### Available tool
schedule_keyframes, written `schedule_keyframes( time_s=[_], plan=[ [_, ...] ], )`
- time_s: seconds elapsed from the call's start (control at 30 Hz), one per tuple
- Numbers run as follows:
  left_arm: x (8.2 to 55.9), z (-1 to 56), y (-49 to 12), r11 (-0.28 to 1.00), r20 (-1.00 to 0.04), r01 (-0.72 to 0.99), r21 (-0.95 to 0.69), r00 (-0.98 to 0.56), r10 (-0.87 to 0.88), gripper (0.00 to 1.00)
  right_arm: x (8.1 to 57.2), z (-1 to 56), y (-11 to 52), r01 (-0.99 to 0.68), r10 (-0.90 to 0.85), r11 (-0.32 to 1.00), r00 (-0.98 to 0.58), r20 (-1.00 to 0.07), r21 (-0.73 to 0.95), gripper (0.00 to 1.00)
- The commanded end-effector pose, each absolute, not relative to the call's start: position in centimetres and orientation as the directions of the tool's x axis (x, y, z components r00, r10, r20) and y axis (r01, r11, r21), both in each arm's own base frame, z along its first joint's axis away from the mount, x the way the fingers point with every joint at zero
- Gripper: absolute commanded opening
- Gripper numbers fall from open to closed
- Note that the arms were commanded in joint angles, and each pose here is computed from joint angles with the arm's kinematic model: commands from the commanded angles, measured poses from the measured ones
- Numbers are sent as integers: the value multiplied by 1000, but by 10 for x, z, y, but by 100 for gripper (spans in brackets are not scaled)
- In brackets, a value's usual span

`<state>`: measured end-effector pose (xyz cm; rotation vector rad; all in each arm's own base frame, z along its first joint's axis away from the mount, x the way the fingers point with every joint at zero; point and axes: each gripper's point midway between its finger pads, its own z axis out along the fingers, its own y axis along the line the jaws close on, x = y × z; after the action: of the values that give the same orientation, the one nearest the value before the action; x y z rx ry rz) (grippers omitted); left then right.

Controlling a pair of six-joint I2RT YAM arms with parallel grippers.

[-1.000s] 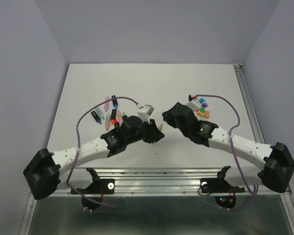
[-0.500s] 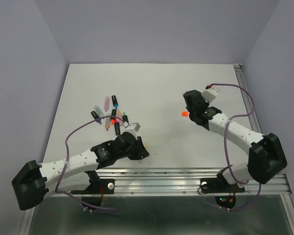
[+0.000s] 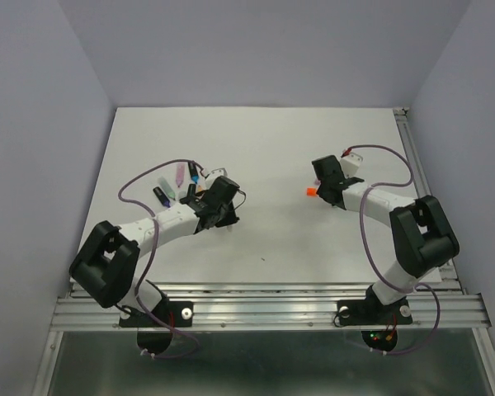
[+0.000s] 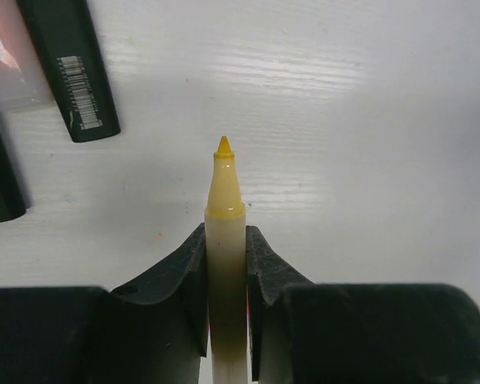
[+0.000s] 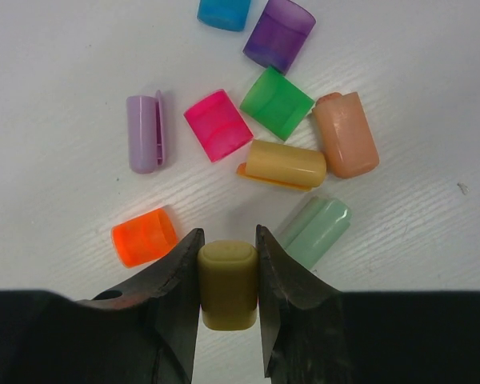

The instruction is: Open the pen caps

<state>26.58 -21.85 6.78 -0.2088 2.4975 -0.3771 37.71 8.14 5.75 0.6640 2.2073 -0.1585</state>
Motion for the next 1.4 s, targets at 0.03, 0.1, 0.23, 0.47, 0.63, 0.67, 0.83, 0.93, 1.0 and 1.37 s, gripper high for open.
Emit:
schedule_keyframes(
  time_s=[0.03, 0.1, 0.23, 0.47, 0.63, 0.67, 0.83, 0.93, 1.0, 1.37],
  plan=[
    [285, 69, -206, 968, -563, -87, -236, -800, -209, 8, 381, 50, 80, 492, 393, 865, -544, -741, 97, 23],
    [289, 64, -202, 972, -557, -108, -209, -804, -210, 8, 379, 50, 78, 497, 388, 864, -554, -737, 82, 30],
    [296, 59, -191, 975, -553, -135, -176, -806, -211, 8, 378, 59, 77, 490, 382, 868, -551, -742, 84, 55],
    [300, 52, -176, 977, -541, -165, -135, -814, -212, 10, 373, 110, 83, 438, 405, 881, -502, -764, 179, 85],
    [299, 47, -166, 977, -534, -183, -108, -818, -212, 20, 353, 139, 83, 385, 429, 886, -466, -773, 259, 100],
    [300, 48, -165, 977, -538, -185, -105, -816, -212, 29, 345, 135, 82, 378, 429, 888, -474, -769, 263, 100],
    [298, 51, -161, 980, -537, -180, -89, -820, -199, 50, 316, 151, 79, 327, 447, 888, -455, -770, 323, 100],
    [295, 57, -160, 979, -544, -180, -98, -814, -204, 55, 302, 154, 73, 342, 464, 879, -452, -762, 332, 100],
    [294, 63, -161, 977, -546, -177, -116, -810, -212, 57, 295, 156, 68, 365, 482, 867, -441, -757, 340, 100],
    [304, 198, -120, 878, -756, -332, -346, -456, -470, 99, 253, 151, 35, 503, 579, 779, -347, -738, 374, 100]
  ],
)
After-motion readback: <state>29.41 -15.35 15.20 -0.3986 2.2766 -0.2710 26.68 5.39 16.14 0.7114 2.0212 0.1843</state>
